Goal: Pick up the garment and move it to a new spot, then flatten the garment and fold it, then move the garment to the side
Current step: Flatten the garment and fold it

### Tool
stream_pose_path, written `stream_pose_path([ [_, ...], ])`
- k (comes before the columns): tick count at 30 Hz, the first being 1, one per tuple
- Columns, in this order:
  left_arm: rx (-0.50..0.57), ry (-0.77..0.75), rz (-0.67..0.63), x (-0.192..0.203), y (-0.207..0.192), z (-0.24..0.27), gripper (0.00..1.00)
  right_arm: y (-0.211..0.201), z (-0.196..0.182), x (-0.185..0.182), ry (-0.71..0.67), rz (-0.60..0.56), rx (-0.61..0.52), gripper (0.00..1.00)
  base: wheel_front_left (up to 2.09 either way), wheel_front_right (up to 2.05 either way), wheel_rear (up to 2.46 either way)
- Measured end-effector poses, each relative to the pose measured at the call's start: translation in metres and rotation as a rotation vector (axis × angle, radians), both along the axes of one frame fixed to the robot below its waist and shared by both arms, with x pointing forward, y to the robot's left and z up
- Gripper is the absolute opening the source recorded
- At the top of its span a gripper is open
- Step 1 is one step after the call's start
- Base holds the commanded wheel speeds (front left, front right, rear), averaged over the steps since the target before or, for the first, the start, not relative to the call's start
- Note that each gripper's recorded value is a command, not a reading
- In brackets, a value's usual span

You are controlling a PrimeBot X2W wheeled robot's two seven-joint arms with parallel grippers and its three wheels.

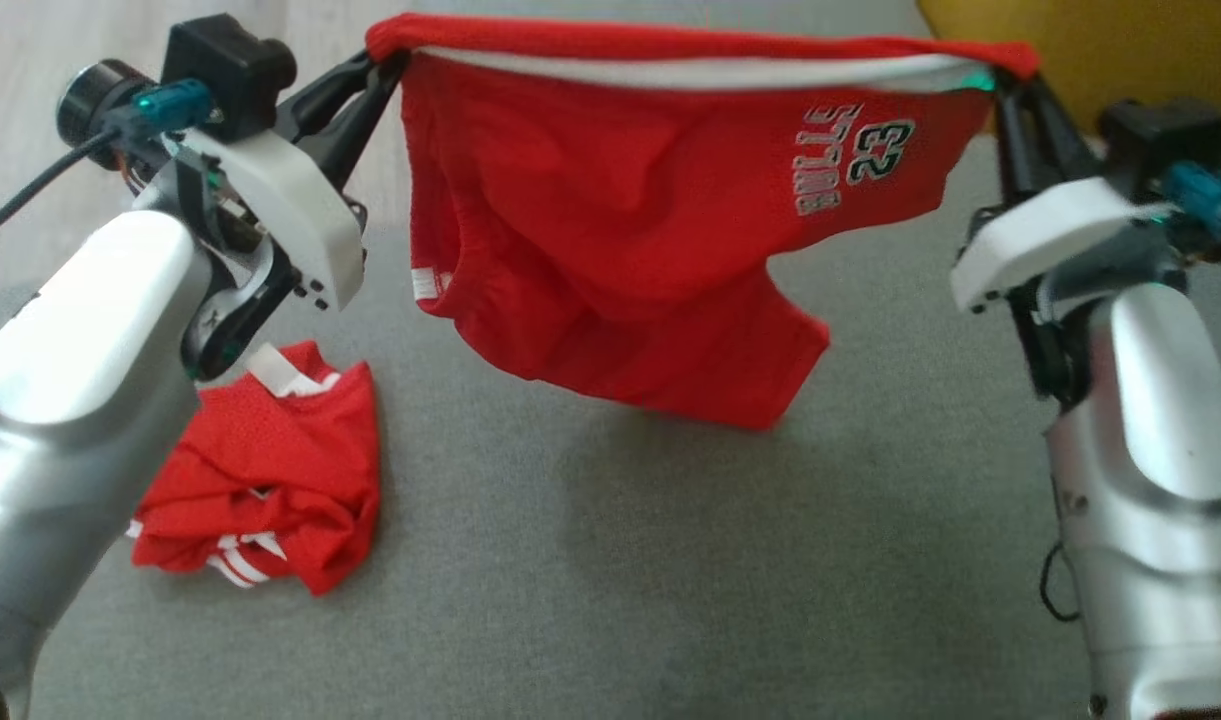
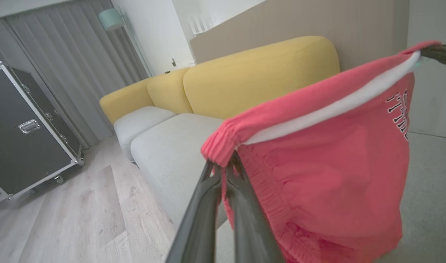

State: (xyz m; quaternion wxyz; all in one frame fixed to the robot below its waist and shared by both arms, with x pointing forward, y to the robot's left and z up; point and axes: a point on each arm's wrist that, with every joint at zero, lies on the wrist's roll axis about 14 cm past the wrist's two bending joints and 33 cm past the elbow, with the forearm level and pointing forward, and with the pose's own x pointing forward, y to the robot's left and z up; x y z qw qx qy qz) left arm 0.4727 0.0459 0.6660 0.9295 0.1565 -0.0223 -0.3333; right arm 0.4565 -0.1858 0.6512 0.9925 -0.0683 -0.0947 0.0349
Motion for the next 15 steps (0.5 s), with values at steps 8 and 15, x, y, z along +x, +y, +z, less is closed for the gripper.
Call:
stream_pose_path([
  [8, -0.043, 0.067, 0.039, 0.046, 0.006, -0.031, 0.00, -0.009, 0.005, 0.056, 0.018, 0.007, -0.018, 0.00, 0.00, 0.00, 0.00],
  [15, -0.168, -0.026, 0.100, 0.125, 0.007, -0.020, 0.00, -0.005, 0.038, 0.131, -0.099, 0.031, -0.017, 0.00, 0.00, 0.00, 0.00],
])
